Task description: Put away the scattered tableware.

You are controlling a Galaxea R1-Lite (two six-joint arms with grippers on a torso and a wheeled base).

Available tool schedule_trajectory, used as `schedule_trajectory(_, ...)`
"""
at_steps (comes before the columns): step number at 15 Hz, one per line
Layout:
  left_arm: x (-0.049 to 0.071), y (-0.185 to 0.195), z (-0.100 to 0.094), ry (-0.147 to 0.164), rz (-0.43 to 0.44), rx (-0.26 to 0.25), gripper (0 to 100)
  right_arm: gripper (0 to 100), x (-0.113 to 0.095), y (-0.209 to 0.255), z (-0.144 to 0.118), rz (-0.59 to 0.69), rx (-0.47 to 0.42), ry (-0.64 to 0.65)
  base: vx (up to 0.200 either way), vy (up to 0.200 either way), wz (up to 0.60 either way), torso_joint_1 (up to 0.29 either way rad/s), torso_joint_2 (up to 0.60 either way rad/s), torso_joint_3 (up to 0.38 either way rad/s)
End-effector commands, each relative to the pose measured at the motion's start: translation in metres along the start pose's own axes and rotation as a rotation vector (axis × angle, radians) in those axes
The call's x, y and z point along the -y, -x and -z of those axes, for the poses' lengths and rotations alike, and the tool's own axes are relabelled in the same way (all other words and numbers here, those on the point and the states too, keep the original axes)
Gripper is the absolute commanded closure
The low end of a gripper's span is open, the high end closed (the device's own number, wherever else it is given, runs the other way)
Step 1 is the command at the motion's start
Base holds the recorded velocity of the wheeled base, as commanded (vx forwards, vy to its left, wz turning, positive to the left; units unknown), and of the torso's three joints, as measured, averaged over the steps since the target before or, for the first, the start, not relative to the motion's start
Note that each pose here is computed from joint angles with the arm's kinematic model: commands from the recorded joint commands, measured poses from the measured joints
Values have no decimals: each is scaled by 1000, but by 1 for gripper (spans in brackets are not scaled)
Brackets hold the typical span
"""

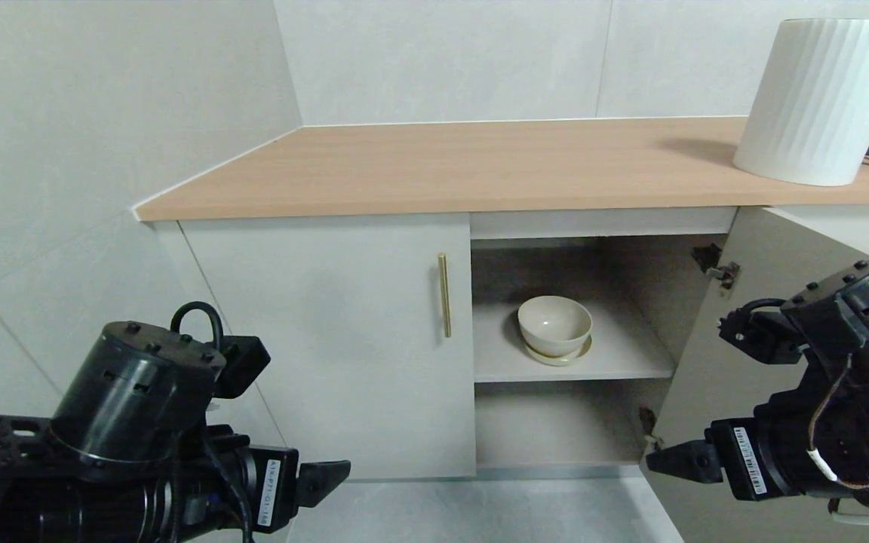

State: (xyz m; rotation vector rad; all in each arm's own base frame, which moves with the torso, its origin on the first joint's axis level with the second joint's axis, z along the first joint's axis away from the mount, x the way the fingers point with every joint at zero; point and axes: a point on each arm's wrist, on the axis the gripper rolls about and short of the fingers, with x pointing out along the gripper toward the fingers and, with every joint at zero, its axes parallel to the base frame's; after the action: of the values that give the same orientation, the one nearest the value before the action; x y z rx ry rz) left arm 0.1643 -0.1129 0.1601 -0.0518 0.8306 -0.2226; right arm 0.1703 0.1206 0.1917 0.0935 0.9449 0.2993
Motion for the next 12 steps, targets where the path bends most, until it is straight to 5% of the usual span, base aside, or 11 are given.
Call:
schedule_trajectory(1, 1, -1, 1, -1, -1, -5, 0, 0, 0, -2, 0, 2, -6, 0, -200, 0, 0, 2, 7, -2)
schedule_trajectory(6, 0, -3, 1, -5, -9, -12, 0, 0, 0, -3, 0, 4, -10, 0, -200, 0, 0, 4, 3, 3)
schedule_trajectory(12, 1, -5, 2, -3, -12, -18, 0, 0, 0, -4, 1, 7, -16, 2, 0, 0, 0, 0, 0, 0)
